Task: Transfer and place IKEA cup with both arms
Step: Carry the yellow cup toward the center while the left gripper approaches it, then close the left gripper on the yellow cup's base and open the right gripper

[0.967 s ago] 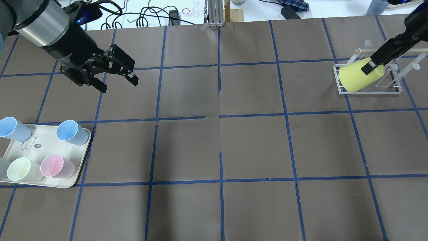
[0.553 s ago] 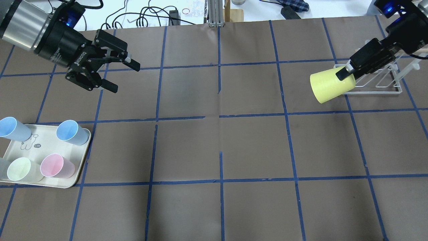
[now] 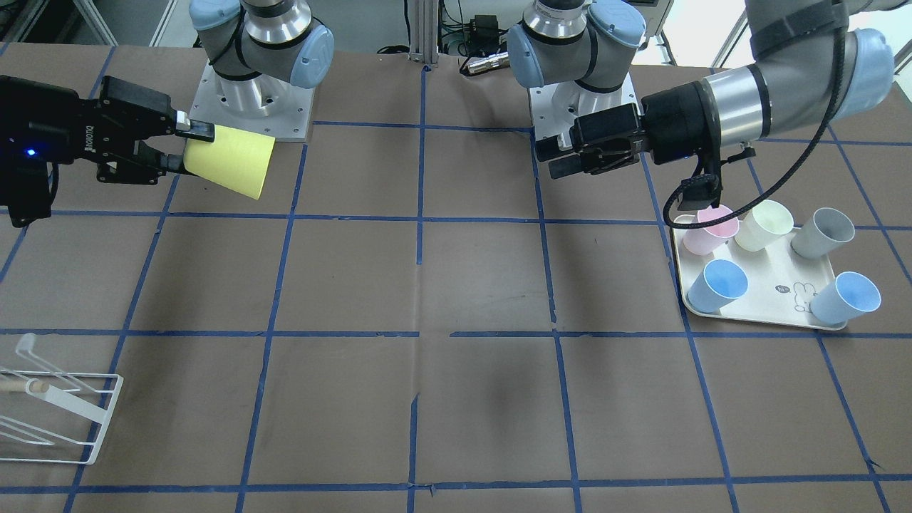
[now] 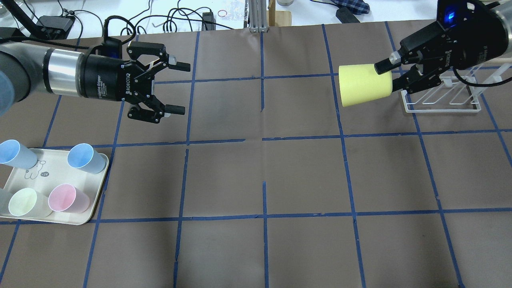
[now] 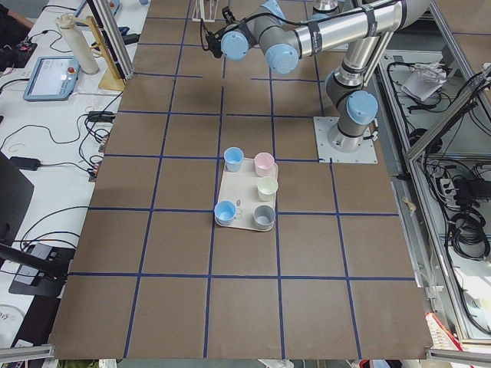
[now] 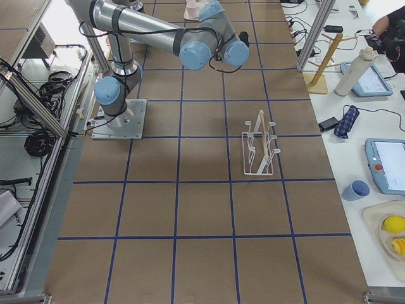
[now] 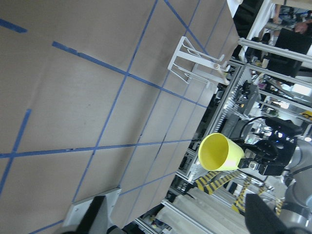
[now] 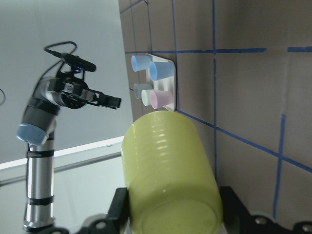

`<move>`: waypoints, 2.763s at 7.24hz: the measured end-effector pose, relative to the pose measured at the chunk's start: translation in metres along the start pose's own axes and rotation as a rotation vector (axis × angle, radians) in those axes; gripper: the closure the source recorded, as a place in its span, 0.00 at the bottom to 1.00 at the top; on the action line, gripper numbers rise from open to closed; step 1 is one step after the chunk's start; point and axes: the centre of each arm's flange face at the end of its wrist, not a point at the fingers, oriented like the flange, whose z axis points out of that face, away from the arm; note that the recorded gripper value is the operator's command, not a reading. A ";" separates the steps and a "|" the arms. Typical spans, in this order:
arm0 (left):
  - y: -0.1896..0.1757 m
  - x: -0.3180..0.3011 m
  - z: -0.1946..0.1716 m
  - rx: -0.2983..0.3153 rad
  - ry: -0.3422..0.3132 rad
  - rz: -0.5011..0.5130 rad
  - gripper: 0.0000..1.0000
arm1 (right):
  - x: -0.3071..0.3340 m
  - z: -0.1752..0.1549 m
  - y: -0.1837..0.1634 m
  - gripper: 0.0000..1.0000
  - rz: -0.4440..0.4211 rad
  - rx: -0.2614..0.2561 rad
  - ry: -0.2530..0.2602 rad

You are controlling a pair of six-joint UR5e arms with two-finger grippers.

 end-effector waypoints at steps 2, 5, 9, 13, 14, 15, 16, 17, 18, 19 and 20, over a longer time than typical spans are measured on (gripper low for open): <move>0.006 -0.006 0.055 -0.078 0.125 -0.049 0.00 | -0.009 0.008 0.004 0.66 0.086 0.058 -0.135; 0.021 -0.006 0.111 -0.162 0.200 -0.079 0.00 | -0.014 0.019 0.018 0.66 0.201 0.061 -0.274; 0.028 0.011 0.148 -0.206 0.304 -0.052 0.00 | -0.013 0.037 0.025 0.65 0.269 0.034 -0.320; 0.037 0.014 0.184 -0.262 0.335 -0.016 0.01 | -0.029 0.074 0.020 0.63 0.261 0.022 -0.326; 0.037 0.015 0.185 -0.264 0.338 -0.008 0.20 | -0.030 0.076 0.020 0.62 0.261 0.018 -0.326; 0.037 0.016 0.186 -0.265 0.340 0.002 0.41 | -0.030 0.077 0.020 0.61 0.263 0.016 -0.326; 0.039 0.017 0.187 -0.267 0.339 0.009 0.53 | -0.029 0.077 0.020 0.61 0.268 0.013 -0.327; 0.041 0.018 0.187 -0.269 0.336 0.017 0.85 | -0.029 0.078 0.020 0.59 0.274 0.010 -0.328; 0.044 0.019 0.186 -0.269 0.335 0.027 1.00 | -0.029 0.078 0.020 0.58 0.282 0.008 -0.330; 0.048 0.021 0.185 -0.268 0.335 0.038 1.00 | -0.028 0.078 0.021 0.46 0.287 0.006 -0.332; 0.051 0.023 0.183 -0.266 0.337 0.049 1.00 | -0.028 0.079 0.021 0.00 0.289 0.004 -0.332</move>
